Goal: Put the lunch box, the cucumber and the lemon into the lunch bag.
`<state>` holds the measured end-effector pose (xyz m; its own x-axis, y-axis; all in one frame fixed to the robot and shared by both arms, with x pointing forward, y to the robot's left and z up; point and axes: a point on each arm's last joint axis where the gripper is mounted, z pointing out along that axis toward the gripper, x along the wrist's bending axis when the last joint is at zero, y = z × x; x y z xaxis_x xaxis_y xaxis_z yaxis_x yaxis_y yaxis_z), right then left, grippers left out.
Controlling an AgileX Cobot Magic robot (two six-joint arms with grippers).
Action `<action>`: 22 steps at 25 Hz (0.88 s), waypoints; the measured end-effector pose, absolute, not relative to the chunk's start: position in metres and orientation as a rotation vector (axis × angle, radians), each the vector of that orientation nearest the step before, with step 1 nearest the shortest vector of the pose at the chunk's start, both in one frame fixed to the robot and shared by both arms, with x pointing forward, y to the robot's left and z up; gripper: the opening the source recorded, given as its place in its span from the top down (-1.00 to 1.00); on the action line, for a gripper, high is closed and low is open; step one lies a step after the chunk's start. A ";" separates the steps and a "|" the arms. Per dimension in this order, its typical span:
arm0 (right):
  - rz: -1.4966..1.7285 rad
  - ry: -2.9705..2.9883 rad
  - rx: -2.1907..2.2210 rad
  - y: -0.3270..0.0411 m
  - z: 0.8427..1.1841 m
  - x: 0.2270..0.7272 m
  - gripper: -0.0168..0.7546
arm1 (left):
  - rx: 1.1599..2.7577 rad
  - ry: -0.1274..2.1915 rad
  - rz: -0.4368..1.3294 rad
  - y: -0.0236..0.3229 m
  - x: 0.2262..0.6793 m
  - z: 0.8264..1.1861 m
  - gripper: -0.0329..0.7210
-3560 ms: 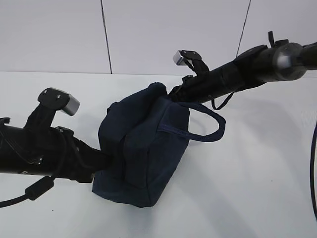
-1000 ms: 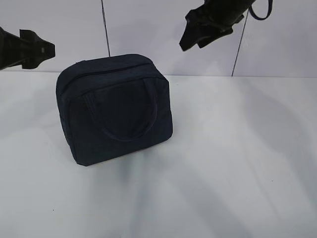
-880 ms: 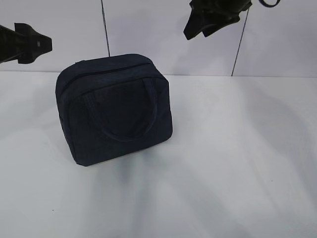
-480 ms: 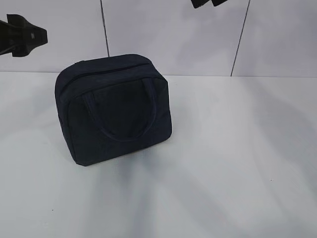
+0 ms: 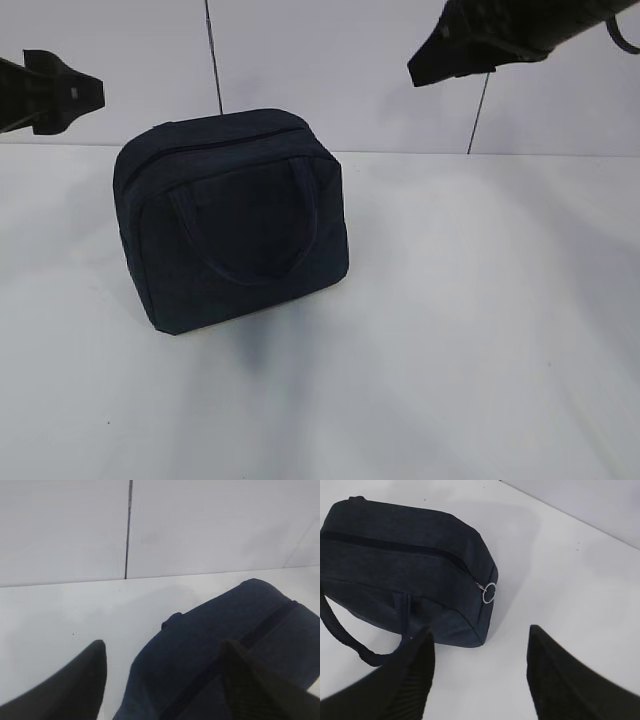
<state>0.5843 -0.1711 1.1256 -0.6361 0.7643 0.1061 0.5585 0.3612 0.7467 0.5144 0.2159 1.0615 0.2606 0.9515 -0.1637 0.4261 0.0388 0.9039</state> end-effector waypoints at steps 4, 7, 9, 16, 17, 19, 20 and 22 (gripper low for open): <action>1.131 2.300 1.180 -0.182 1.114 0.558 -0.24 | 1.572 1.291 0.653 0.206 0.511 1.062 -0.43; 1.130 2.256 1.179 -0.191 1.110 0.534 -0.24 | 1.574 1.285 0.650 0.204 0.510 1.063 -0.43; 1.139 2.234 1.173 -0.196 1.112 0.515 -0.23 | 1.576 1.283 0.649 0.204 0.510 1.063 -0.43; 1.161 2.214 1.203 -0.213 1.101 0.452 -0.23 | 1.576 1.286 0.652 0.204 0.510 1.063 -0.42; 1.168 2.207 1.198 -0.216 1.101 0.442 -0.23 | 1.576 1.286 0.652 0.204 0.510 1.063 -0.42; 1.184 2.181 1.201 -0.221 1.101 0.421 -0.23 | 1.580 1.290 0.649 0.204 0.509 1.061 -0.42; 1.179 2.171 1.221 -0.225 1.098 0.412 -0.23 | 1.584 1.294 0.647 0.205 0.508 1.059 -0.42; 1.119 2.162 1.237 -0.234 1.095 0.393 -0.23 | 1.590 1.300 0.643 0.205 0.507 1.056 -0.41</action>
<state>0.3934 -0.2336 1.0951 -0.5238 0.8509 0.0396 0.5236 0.2849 0.8029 0.5072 0.2050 1.0561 0.2967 0.9410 -0.1625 0.4415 0.0157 0.8971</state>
